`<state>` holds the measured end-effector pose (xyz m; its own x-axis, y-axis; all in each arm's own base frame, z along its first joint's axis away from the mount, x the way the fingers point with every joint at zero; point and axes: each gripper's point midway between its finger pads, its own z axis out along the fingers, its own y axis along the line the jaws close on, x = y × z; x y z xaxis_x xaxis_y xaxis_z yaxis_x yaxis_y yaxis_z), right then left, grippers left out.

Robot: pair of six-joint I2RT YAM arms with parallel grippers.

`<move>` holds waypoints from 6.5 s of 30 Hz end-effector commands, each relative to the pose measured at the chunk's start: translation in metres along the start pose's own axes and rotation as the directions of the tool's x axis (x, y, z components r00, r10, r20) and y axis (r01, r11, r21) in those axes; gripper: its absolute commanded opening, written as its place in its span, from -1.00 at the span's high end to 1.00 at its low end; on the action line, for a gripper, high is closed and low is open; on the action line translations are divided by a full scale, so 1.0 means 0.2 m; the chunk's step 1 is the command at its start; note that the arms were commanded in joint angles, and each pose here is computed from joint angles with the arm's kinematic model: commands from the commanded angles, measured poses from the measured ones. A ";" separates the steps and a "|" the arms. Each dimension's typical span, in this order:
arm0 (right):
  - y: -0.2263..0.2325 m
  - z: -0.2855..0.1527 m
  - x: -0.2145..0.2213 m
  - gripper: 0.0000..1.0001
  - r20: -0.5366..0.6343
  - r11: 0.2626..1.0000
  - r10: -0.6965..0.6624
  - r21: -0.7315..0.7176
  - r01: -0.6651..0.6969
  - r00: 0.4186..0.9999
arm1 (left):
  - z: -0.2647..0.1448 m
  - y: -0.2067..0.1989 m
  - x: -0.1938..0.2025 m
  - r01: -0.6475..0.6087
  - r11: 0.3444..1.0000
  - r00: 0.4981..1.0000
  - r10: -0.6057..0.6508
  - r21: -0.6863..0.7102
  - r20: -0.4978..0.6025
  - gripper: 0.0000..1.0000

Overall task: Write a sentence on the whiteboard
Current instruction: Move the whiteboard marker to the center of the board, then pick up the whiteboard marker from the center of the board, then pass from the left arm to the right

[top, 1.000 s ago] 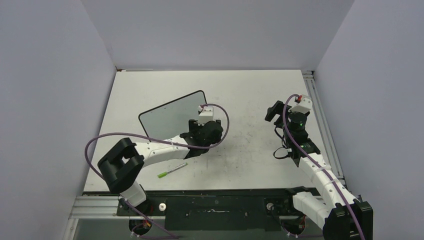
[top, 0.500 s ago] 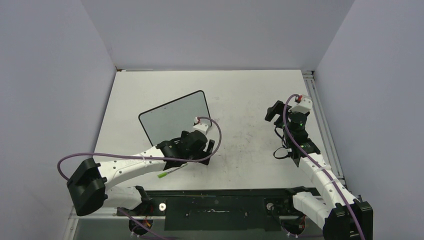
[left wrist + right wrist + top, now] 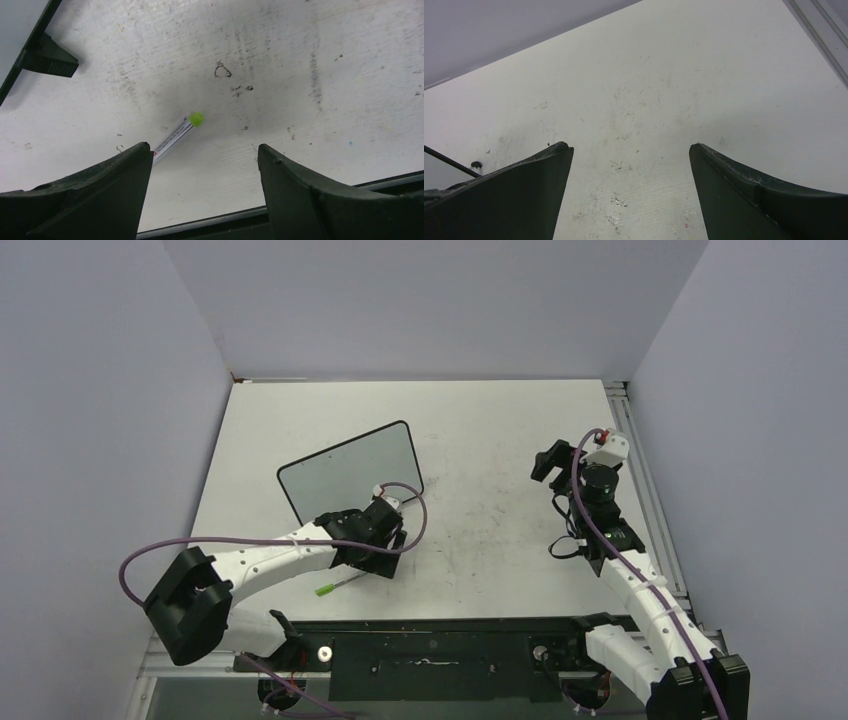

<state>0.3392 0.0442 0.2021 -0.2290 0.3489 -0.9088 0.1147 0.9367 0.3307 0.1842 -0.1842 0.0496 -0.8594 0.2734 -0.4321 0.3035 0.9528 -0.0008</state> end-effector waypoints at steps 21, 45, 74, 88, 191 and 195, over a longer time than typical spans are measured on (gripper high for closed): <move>0.05 -0.03 -0.16 -0.80 0.081 1.000 0.013 -0.023 -0.011 0.997 | 0.13 0.04 0.13 -0.011 0.993 0.994 -0.002 -0.121 -0.113 -0.10; 0.05 -0.08 -0.21 -0.80 0.099 1.000 0.008 -0.017 -0.007 0.995 | 0.23 -0.21 -0.08 0.039 0.999 0.997 -0.039 0.006 0.061 1.00; 0.03 -0.08 -0.19 -0.80 0.087 1.000 0.001 -0.005 0.000 0.996 | 0.00 -0.44 -0.12 0.025 0.983 0.996 -0.040 0.184 0.077 -0.18; 0.04 -0.08 -0.19 -0.80 0.090 1.000 0.002 -0.007 -0.001 0.996 | 0.06 -0.45 0.16 0.029 0.993 1.000 -0.030 0.110 0.005 0.10; 1.16 -0.79 0.64 0.89 -0.532 0.291 -0.512 -0.846 -0.447 0.674 | -0.61 -0.37 -0.33 -0.474 0.818 0.808 0.258 0.325 0.530 -0.34; 1.20 -0.70 0.44 0.89 -0.471 0.316 -0.376 -0.875 -0.368 0.798 | -0.84 -0.39 -0.51 -0.362 0.790 0.789 -0.022 0.494 0.613 -0.69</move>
<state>0.1803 0.3071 0.1873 -0.7790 -0.2506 -0.5748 -0.6212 0.1838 0.7617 0.1649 -0.2482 0.1712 -0.4432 0.4258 -0.7888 0.7834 0.6117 -0.1099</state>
